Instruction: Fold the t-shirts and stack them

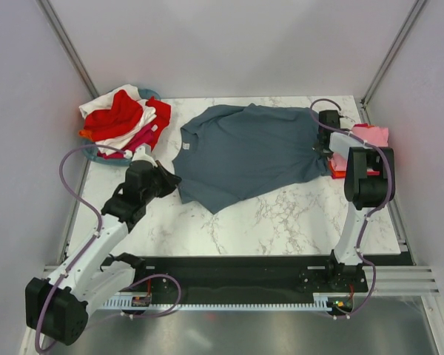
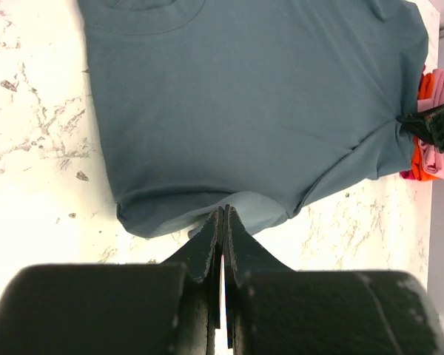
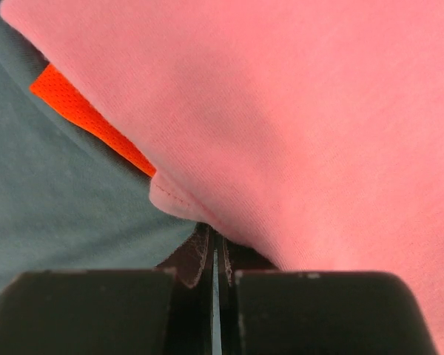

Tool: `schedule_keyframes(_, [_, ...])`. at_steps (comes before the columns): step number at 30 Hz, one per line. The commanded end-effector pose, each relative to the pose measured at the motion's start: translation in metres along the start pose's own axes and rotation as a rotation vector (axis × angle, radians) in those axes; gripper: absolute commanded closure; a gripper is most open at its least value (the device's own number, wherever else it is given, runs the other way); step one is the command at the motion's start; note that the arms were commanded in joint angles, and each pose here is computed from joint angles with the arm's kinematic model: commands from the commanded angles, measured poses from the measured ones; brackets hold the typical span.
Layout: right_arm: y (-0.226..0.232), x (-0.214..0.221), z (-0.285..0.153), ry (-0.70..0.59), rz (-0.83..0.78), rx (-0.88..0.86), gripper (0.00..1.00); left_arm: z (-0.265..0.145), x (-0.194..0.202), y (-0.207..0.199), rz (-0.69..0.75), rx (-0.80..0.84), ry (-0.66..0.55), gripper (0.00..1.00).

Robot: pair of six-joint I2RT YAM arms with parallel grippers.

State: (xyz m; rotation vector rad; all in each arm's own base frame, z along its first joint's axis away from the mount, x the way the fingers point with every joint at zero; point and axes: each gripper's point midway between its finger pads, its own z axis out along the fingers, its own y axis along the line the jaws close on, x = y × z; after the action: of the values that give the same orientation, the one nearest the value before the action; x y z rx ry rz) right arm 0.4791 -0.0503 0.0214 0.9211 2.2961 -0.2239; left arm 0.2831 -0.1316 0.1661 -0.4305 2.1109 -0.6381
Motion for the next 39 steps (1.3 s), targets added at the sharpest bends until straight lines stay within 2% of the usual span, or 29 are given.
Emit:
schedule_keyframes(1, [-0.015, 0.026, -0.001, 0.091, -0.052, 0.023, 1.0, -0.003, -0.023, -0.012, -0.012, 0.023, -0.086, 0.98])
schedule_keyframes(6, [0.026, 0.035, -0.047, 0.069, -0.116, -0.135, 1.0, -0.012, -0.04, -0.019, 0.011, 0.018, -0.127, 0.98])
schedule_keyframes(10, [0.039, 0.034, -0.098, 0.041, -0.144, -0.257, 1.0, -0.028, -0.063, -0.024, 0.05, -0.021, -0.171, 0.98])
schedule_keyframes(13, [0.04, 0.021, -0.143, -0.007, -0.141, -0.364, 1.0, -0.047, -0.09, -0.039, 0.065, -0.007, -0.243, 0.98])
schedule_keyframes(17, [0.033, -0.023, -0.226, -0.149, -0.126, -0.5, 1.0, -0.088, -0.128, -0.06, 0.108, 0.015, -0.346, 0.98])
schedule_keyframes(20, [0.024, -0.058, -0.293, -0.277, -0.1, -0.595, 1.0, -0.138, -0.169, -0.089, 0.134, 0.076, -0.473, 0.98])
schedule_keyframes(24, [-0.005, -0.11, -0.387, -0.511, 0.013, -0.685, 1.0, -0.229, -0.222, -0.125, 0.15, 0.173, -0.681, 0.98])
schedule_keyframes(30, [-0.06, -0.152, -0.501, -0.78, 0.171, -0.787, 1.0, -0.356, -0.266, -0.152, 0.141, 0.305, -0.951, 0.98])
schedule_keyframes(33, [-0.077, -0.159, -0.54, -0.865, 0.218, -0.852, 1.0, -0.39, -0.279, -0.162, 0.136, 0.355, -1.033, 0.98])
schedule_keyframes(36, [-0.082, -0.165, -0.554, -0.891, 0.242, -0.868, 1.0, -0.388, -0.293, -0.173, 0.143, 0.353, -1.055, 0.98])
schedule_keyframes(38, [-0.074, -0.167, -0.546, -0.871, 0.235, -0.861, 1.0, -0.37, -0.301, -0.178, 0.147, 0.328, -1.044, 0.98])
schedule_keyframes(39, [-0.069, -0.166, -0.538, -0.85, 0.229, -0.856, 1.0, -0.337, -0.304, -0.181, 0.163, 0.289, -0.997, 0.98])
